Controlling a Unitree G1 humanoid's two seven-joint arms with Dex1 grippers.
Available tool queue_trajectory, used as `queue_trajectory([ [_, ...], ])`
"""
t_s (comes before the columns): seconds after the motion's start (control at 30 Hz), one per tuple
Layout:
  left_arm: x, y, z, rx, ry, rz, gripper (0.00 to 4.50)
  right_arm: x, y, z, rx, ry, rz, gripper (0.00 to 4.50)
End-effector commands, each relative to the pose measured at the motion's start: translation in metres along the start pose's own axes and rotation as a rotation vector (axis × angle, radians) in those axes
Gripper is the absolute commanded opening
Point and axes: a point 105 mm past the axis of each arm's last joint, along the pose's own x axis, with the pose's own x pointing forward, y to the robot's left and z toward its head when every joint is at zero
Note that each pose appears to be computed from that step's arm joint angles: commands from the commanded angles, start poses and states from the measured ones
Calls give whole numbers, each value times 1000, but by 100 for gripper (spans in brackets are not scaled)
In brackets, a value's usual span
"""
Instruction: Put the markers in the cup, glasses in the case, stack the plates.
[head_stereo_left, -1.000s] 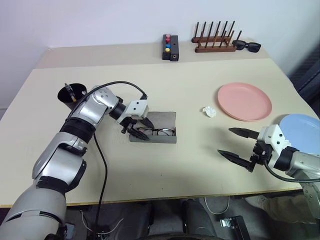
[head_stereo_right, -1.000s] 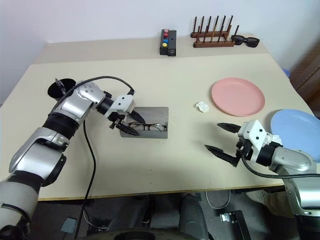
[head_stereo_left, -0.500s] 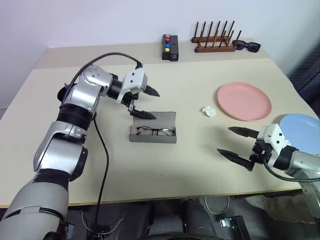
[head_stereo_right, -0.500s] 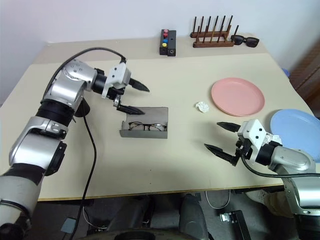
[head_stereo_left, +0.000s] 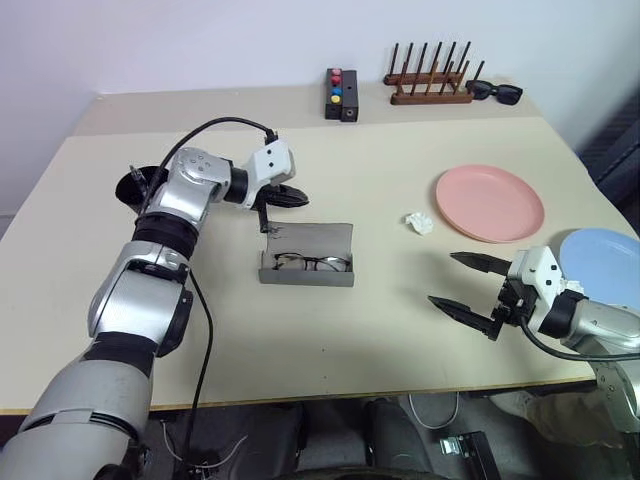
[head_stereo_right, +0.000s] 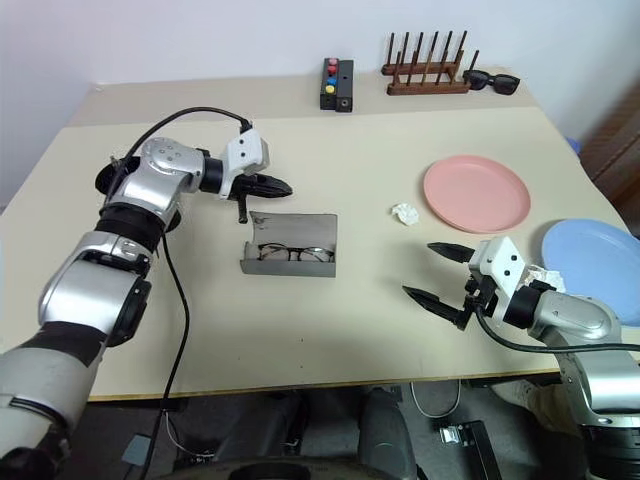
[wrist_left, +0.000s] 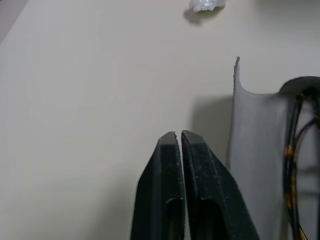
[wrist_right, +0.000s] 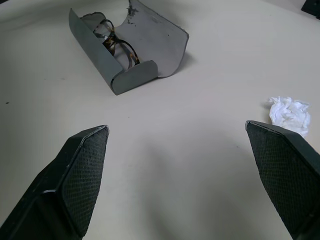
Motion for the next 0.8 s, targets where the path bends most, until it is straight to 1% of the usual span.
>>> queue_trajectory([
  [0.03, 6, 3, 6, 68, 40, 4, 6, 1, 2, 12, -43, -32, 2, 450],
  [0.2, 9, -6, -4, 90, 88, -50, 6, 2, 3, 13, -42, -36, 1, 450],
  [0.47, -16, -16, 1, 68, 74, -189, 6, -1, 3, 13, -41, -33, -6, 450],
  [0.67, -30, -46, -5, 34, 82, -321, 6, 0, 2, 12, -39, -33, -5, 450],
  [0.8, -33, -69, -10, -4, 93, -377, 6, 2, 2, 11, -37, -34, 1, 450],
])
